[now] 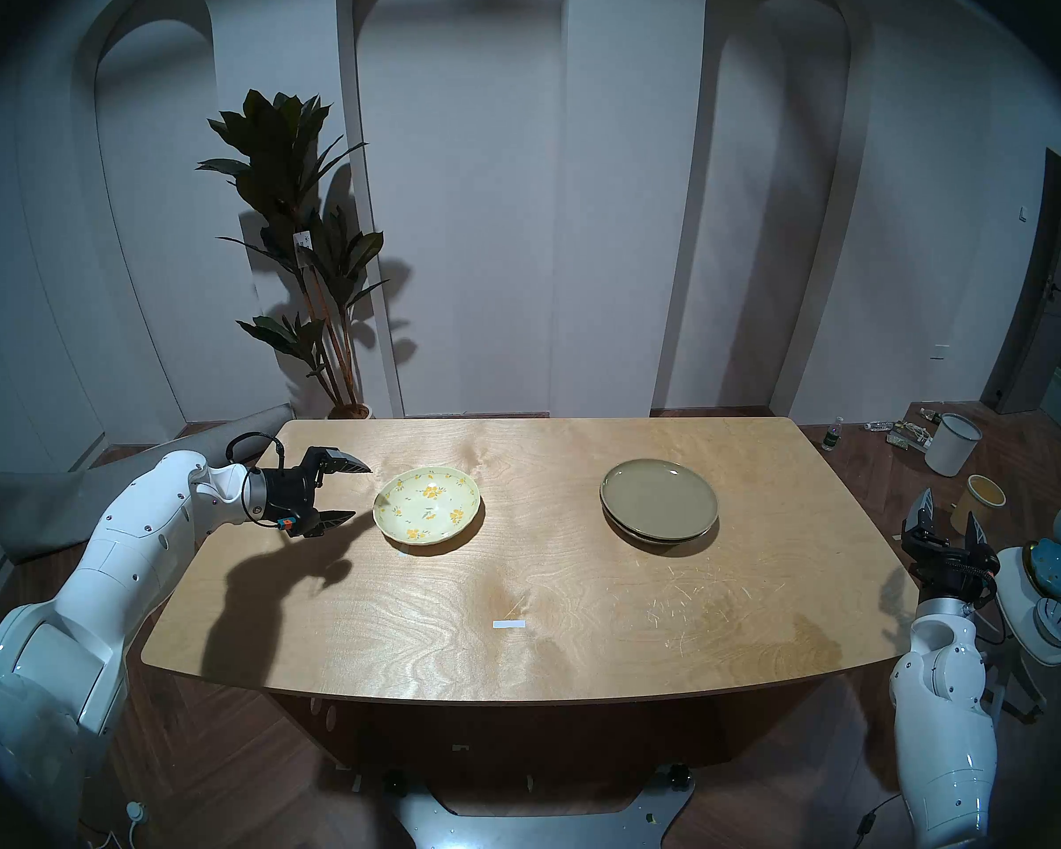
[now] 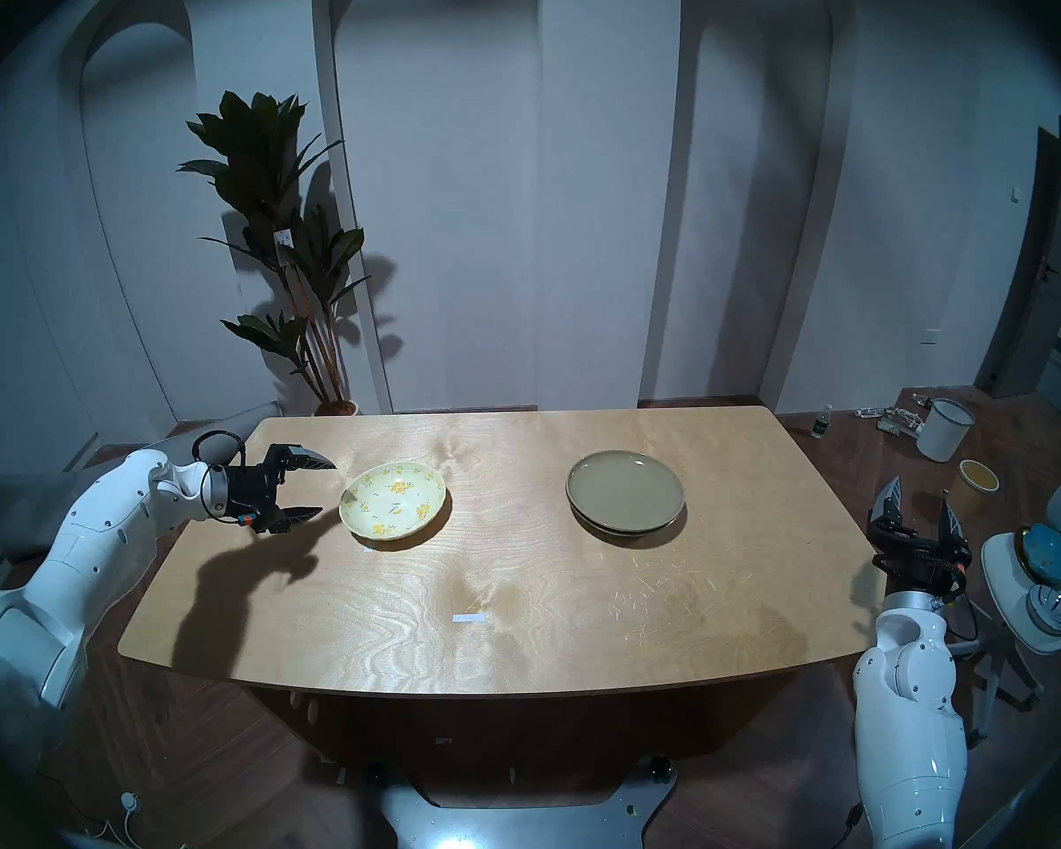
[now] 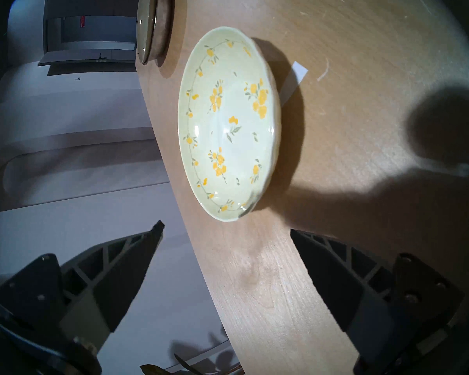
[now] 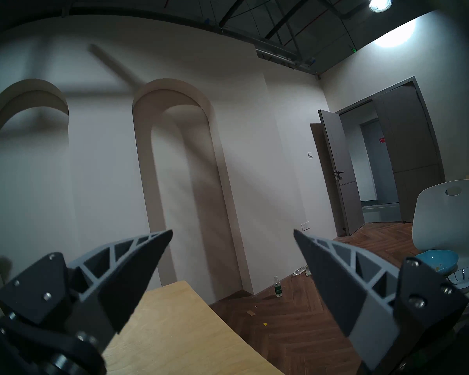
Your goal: Stack the plates into one stack
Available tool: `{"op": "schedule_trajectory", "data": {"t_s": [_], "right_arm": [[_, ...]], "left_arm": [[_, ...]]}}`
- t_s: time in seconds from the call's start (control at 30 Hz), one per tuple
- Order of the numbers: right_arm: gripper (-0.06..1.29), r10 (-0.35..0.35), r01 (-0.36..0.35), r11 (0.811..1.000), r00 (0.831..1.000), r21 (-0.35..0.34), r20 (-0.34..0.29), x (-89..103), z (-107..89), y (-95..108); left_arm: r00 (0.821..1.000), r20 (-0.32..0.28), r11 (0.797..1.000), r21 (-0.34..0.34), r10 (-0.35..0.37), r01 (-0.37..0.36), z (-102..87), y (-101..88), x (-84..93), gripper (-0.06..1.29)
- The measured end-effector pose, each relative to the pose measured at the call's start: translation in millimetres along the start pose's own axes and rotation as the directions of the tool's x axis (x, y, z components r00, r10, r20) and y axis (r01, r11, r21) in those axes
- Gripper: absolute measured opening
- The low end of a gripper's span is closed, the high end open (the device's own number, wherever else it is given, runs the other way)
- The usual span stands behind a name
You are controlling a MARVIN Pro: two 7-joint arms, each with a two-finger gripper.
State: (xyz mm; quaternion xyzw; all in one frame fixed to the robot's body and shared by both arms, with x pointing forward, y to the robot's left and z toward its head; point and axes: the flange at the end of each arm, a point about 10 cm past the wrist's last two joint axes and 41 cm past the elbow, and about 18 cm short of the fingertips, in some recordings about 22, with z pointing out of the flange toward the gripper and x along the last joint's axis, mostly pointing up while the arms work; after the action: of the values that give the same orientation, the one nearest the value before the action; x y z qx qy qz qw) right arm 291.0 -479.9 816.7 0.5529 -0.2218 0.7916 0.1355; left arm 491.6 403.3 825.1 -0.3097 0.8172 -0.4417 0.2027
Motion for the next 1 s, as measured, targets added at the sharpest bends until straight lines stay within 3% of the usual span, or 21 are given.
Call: {"op": "schedule_trajectory", "data": {"t_s": [0.37,0.73,1.0], "right_arm": [[1.21,-0.006,0.007,1.0,0.999,0.006,-0.033,4.9,-1.0,-2],[1.21,-0.006,0.006,1.0,0.998,-0.002,-0.056,9.5,-8.5,-4],[1.21,-0.003,0.003,1.0,0.998,-0.011,-0.063,11.0,-12.2,-5]], "left_arm": [[0.994,-0.077,0.997,-0.001,0.081,-0.082,15.7,-5.1,20.8,1.25],[0.969,-0.142,0.978,-0.033,0.201,-0.208,28.0,-3.0,36.4,1.25],[0.96,-0.147,0.969,-0.026,0.239,-0.246,39.0,-7.5,42.6,1.25]]}}
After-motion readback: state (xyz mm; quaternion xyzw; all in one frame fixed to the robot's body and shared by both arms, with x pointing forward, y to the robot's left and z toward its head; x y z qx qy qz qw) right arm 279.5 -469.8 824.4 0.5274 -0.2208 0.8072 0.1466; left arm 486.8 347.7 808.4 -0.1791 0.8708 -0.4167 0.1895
